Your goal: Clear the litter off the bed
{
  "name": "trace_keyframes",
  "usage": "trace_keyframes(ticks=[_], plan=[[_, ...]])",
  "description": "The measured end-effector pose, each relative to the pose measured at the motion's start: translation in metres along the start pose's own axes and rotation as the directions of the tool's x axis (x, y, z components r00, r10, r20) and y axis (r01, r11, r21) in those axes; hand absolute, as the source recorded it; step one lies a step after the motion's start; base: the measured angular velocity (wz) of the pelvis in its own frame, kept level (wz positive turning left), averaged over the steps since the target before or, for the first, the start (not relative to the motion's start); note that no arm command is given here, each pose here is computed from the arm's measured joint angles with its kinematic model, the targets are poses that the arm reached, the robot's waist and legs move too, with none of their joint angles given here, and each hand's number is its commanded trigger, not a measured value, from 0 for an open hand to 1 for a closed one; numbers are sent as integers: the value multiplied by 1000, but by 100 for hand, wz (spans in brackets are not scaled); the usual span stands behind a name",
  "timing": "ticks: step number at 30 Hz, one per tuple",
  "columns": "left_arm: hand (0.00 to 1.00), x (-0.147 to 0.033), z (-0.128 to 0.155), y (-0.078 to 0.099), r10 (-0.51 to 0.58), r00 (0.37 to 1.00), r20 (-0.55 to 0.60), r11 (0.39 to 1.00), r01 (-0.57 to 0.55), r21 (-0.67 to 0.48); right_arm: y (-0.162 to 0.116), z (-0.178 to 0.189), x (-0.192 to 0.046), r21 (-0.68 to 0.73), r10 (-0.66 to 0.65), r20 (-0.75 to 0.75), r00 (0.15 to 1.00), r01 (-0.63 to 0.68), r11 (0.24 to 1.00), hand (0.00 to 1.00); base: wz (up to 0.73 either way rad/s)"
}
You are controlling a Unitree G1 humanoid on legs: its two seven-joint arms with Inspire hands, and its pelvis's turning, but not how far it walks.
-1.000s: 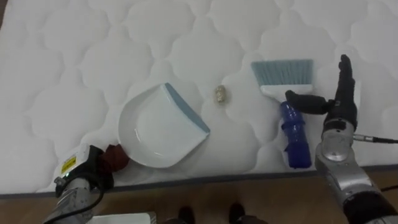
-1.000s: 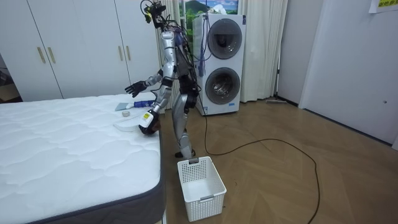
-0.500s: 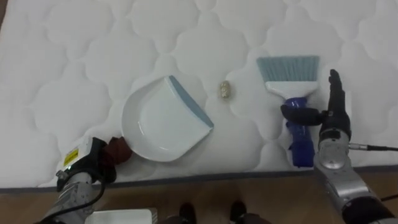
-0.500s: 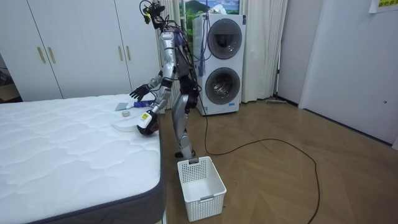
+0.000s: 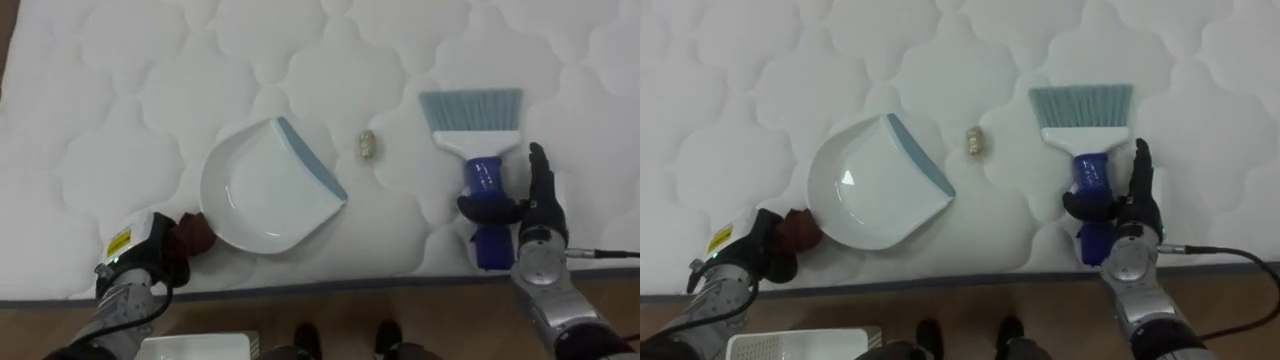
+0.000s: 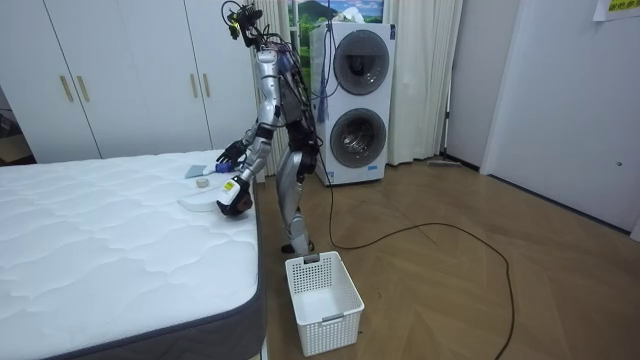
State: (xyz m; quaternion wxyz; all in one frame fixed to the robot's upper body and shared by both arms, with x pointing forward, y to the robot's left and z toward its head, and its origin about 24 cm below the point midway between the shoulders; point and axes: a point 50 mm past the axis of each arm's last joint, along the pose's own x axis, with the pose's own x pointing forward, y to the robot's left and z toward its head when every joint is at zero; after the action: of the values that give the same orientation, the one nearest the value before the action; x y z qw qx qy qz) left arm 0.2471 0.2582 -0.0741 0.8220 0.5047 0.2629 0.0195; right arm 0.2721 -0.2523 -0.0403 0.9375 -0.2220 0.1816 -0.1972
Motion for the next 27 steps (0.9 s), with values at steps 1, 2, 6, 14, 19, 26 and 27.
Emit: trace_keyframes(ticks=[1,2,6,14,19,26,27], plan=[[100,0,0,0,-1,1000,-2,1000,1,-1,0,0,0,-4,3,2,1000,-3,1000,0,-9],[100,0,0,1,0,1000,-4,1000,0,-3,0,0,0,-5,10,2,1000,-10,1000,0,-9],[100,1,-1,2,-3,1000,-14,1000,3,-6,0,1,1,-10,29,3,1000,-29,1000,0,-8],[100,1,-2,2,-19,999,-27,1000,19,9,-1,-11,0,-110,71,-32,997,-74,991,0,0],[100,1,-4,1,-24,999,-34,1000,25,16,-2,-17,0,-118,90,-65,994,-97,988,39,0],[100,1,-5,0,-30,999,-40,999,31,27,-6,-24,0,-144,83,-101,991,-97,985,100,1],[100,1,-5,0,-28,999,-40,999,29,25,-9,-25,2,-154,72,-107,992,-88,984,100,5]])
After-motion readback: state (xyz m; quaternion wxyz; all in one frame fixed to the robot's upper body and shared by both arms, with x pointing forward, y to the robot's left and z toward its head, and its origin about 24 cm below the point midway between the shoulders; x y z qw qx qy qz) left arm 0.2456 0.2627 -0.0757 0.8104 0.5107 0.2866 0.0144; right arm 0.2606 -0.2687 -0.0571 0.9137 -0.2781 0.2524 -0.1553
